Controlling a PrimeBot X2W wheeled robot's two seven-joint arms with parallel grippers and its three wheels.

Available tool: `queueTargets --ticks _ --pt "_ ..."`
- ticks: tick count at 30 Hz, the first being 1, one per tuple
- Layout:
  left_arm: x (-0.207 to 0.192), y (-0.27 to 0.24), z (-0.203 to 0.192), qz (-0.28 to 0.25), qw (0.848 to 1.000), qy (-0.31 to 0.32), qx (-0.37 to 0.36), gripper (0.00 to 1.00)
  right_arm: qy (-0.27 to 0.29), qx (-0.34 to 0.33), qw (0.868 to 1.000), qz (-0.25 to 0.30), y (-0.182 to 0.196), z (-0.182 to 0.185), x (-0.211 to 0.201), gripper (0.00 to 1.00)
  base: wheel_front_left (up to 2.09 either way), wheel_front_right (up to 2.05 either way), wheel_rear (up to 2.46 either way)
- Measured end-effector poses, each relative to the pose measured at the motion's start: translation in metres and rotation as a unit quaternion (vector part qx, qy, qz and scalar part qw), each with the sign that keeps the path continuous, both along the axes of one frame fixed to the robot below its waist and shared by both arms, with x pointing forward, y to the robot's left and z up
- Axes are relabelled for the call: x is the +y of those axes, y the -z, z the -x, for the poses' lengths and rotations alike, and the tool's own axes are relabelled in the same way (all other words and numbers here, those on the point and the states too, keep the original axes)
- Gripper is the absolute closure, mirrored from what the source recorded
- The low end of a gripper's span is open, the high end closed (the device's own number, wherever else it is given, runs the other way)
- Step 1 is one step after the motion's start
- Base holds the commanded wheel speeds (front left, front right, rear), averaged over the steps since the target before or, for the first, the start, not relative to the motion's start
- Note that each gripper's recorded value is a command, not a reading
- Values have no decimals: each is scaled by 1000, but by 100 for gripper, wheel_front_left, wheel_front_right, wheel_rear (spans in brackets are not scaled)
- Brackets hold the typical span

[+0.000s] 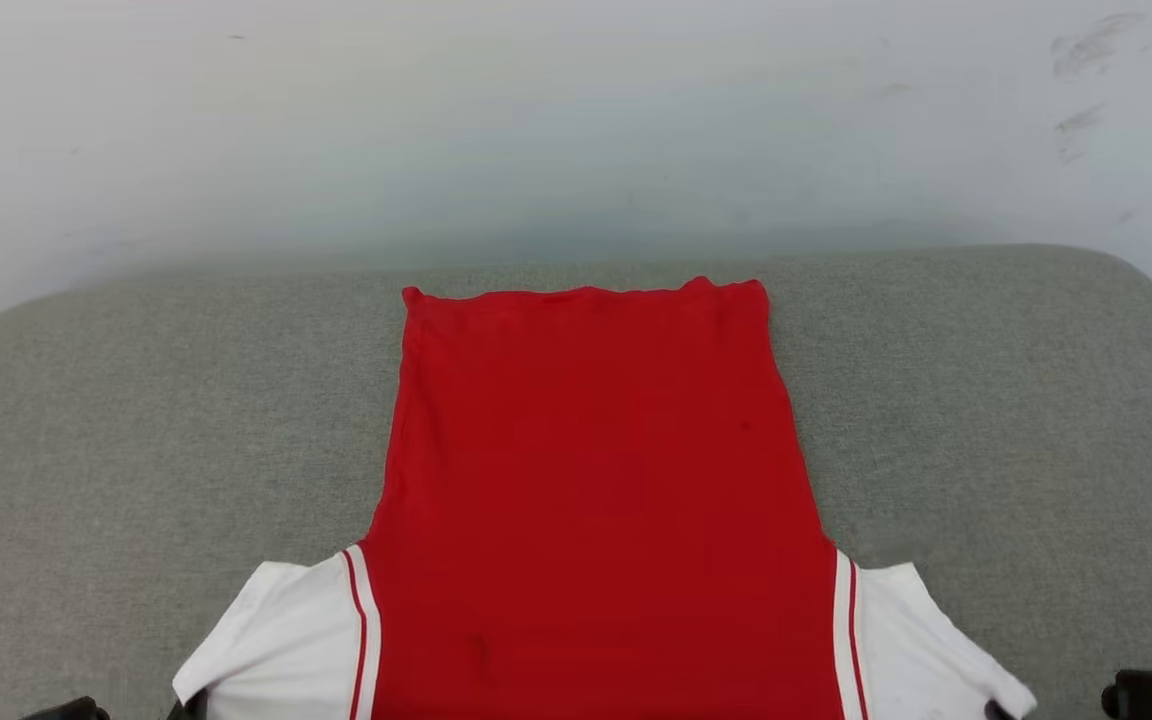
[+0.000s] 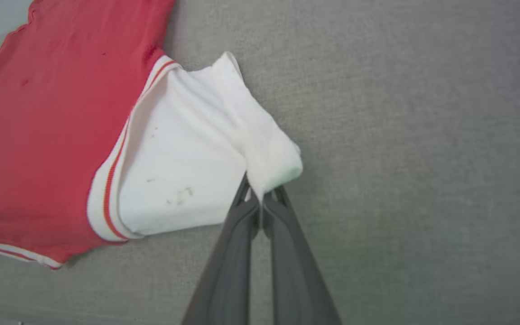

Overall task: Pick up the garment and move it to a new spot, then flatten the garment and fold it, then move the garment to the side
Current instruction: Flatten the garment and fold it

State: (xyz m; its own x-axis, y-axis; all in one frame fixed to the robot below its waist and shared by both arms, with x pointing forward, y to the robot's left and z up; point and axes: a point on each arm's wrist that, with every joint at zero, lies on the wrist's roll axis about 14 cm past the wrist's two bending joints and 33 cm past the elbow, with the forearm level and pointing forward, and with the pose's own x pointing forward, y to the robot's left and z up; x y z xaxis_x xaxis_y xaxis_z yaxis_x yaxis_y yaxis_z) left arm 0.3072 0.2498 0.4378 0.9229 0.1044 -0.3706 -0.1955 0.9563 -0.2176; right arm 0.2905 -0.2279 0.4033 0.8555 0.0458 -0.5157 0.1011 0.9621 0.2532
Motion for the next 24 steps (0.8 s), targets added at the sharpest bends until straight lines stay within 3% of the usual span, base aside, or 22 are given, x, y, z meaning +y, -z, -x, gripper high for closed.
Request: queueTargets --ticks 7,8,9,10,11,20,24 --pt "-4 17 19 6 1000 -5 24 100 -2 57 998 -14 20 28 18 100 0 0 0" --pt "-6 19 21 7 1000 -1 26 100 0 58 998 -12 21 27 17 94 0 0 0" --pt "-8 20 21 7 1000 2 25 100 -1 55 998 -12 20 26 18 63 0 0 0" --pt "-9 20 20 4 1000 5 23 100 -2 51 999 -9 19 23 18 10 0 0 0" --pt "-10 18 18 3 1000 7 19 100 -4 44 999 -10 16 18 20 0 0 0 0" --pt "-18 -3 -2 -3 999 10 -34 100 10 -71 997 16 -34 -69 -1 0 0 0 0" --pt "-23 -13 -14 -6 998 13 -55 100 1 -93 996 4 -52 -127 1 0 0 0 0"
